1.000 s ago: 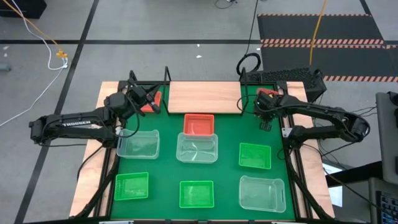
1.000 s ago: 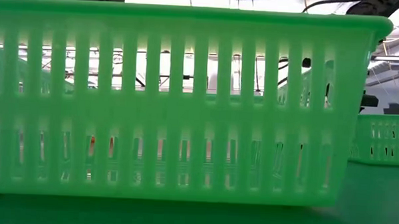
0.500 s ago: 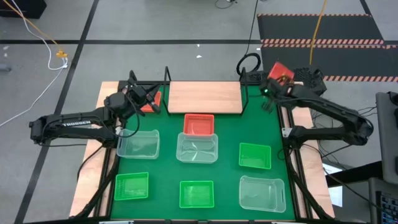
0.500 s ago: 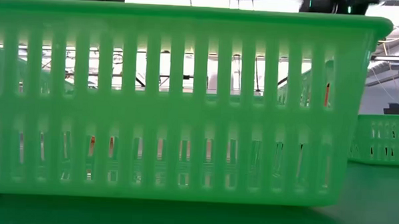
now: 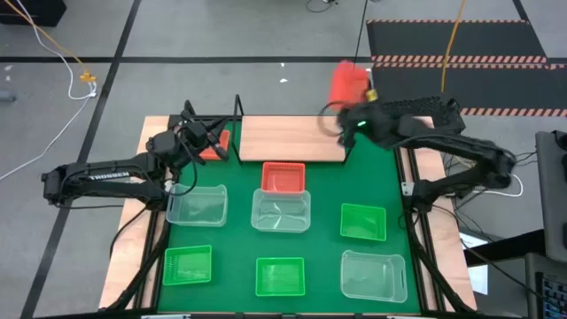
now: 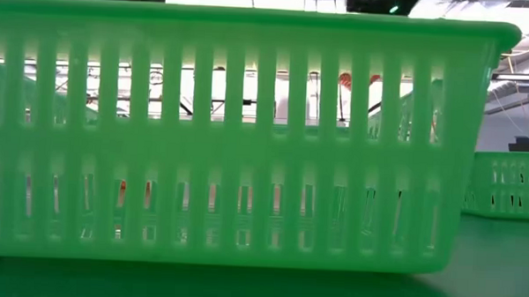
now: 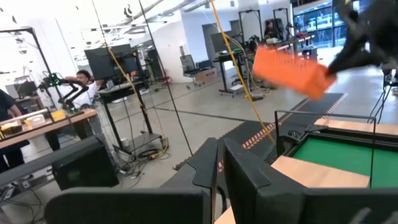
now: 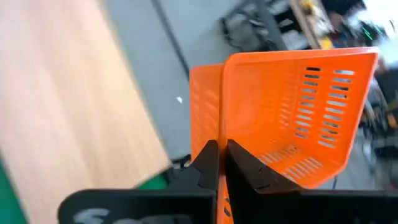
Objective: Stack baskets on shelf by color
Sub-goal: Put the top right orange bin on the shelf
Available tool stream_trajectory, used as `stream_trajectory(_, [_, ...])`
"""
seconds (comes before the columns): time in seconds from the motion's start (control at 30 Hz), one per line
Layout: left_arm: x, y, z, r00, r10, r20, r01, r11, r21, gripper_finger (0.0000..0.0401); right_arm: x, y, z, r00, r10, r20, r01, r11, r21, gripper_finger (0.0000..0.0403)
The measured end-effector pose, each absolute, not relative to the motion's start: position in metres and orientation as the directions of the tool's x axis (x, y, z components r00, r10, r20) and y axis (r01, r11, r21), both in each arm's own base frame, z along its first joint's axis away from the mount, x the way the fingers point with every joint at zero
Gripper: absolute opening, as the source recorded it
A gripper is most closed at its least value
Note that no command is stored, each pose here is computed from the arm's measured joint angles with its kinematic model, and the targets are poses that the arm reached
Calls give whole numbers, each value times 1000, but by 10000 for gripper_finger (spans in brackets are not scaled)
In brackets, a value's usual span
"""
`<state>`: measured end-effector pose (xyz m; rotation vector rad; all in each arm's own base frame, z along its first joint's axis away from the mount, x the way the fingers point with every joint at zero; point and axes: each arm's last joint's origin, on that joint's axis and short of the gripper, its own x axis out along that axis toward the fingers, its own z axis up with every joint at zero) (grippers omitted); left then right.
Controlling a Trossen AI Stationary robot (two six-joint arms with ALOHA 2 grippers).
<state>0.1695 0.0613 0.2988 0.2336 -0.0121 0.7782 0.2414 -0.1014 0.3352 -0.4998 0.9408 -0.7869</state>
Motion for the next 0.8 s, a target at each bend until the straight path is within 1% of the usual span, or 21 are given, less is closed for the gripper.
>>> stream_trajectory(0.13, [170,61,298,714,694,94,-695,685,220,31,272,-99,304,344,-730,-590,247,677,-693,2])
stream_trajectory(0.2, [170,61,297,715,694,81,-691,684,234,31,281,-99,291,352,-675,-649,224,734,-642,2])
stream_trajectory(0.27, [170,61,295,716,695,66,-687,684,245,31,285,-100,281,365,-597,-715,214,801,-560,2])
stream_trajectory(0.33, [170,61,295,716,695,58,-683,683,257,31,288,-101,273,364,-543,-757,221,840,-496,2])
stream_trajectory(0.6, [170,62,294,717,696,52,-683,685,255,31,294,-107,249,267,-509,-818,269,855,-444,2])
stream_trajectory(0.7, [170,61,295,716,696,57,-684,684,252,31,294,-108,239,218,-493,-842,263,861,-435,2])
stream_trajectory(0.8, [170,61,295,716,695,59,-685,684,251,31,297,-109,233,200,-487,-850,263,863,-432,1])
